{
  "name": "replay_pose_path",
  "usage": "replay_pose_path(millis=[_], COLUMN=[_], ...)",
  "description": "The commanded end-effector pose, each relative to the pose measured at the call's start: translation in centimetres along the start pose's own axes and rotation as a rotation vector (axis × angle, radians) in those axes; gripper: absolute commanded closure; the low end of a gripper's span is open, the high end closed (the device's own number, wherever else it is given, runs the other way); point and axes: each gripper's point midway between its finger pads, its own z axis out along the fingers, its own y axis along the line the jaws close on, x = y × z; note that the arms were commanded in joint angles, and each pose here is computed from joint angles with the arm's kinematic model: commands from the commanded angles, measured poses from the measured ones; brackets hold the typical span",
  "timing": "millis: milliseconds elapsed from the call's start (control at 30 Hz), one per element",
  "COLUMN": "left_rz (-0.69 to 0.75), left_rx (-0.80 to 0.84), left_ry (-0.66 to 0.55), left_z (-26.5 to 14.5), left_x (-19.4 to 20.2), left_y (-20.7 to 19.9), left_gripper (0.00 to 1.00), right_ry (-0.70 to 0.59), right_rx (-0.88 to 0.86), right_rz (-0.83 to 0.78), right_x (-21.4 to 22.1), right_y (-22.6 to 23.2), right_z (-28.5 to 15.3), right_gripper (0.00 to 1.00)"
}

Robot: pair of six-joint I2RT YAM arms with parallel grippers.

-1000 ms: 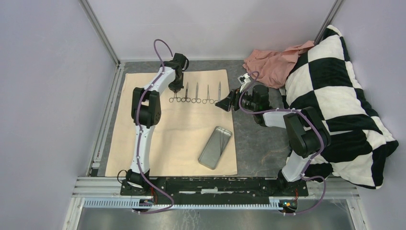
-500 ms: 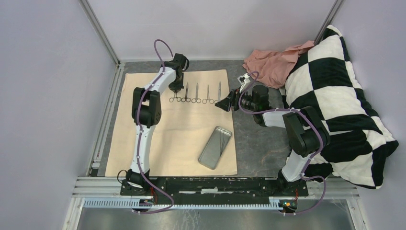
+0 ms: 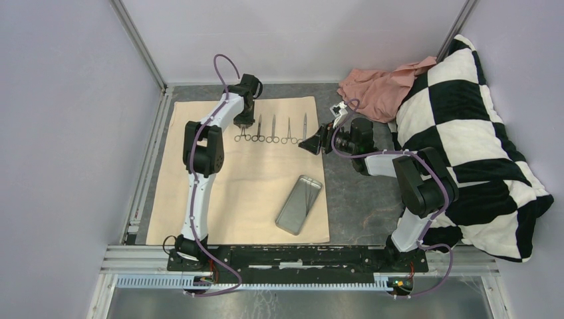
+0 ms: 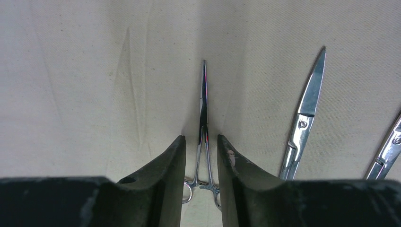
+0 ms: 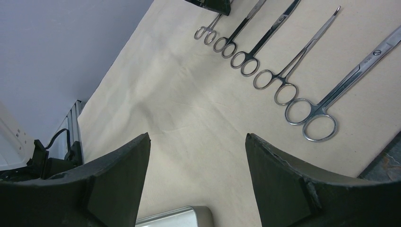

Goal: Open and lay out the surgical kit
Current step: Place the medical item in the surgical kit.

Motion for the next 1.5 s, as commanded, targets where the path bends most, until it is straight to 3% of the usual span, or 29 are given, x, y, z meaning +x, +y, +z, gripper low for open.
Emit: replay_pose_path(millis=[0, 200, 433, 567, 1100, 1267, 1467], left_rz=[0.004, -0.009, -0.012, -0.007, 0.012, 0.000, -0.052], left_rx=[0.032, 0.036, 0.062, 0.059, 0.074, 0.071, 0.080], left_ry=[-0.106, -0.124, -0.111, -0.096, -0.027, -0.043, -0.197], left_z=[-2.9, -4.5, -4.2, -3.5, -0.7, -1.4, -6.3], left_x=[-2.9, -2.4, -1.6, -1.2, 0.7, 0.2, -2.6], left_y=[0.6, 1.1, 0.7, 0.6, -0.4, -0.2, 0.9], left_gripper=[0.60, 0.56, 0.76, 0.81, 0.82, 0.73, 0.55], right_ry=[-0.046, -0.044, -0.046, -0.046, -0.044, -0.033, 0.023], right_rx=[-0.054, -0.057, -0.066, -0.069, -0.072, -0.035, 0.112], right_rz=[-0.050, -0.046, -0.041, -0.039, -0.037, -0.049, -0.122], right_x=[-2.0, -1.9, -1.9, -1.9, -1.9, -1.7, -1.4], right_y=[0.9, 0.9, 1.0, 1.0, 1.0, 0.4, -1.5], right_z=[0.4, 0.5, 0.5, 0.5, 0.6, 0.6, 0.4], right_gripper=[0.20, 0.20, 0.21, 0.21, 0.21, 0.21, 0.20])
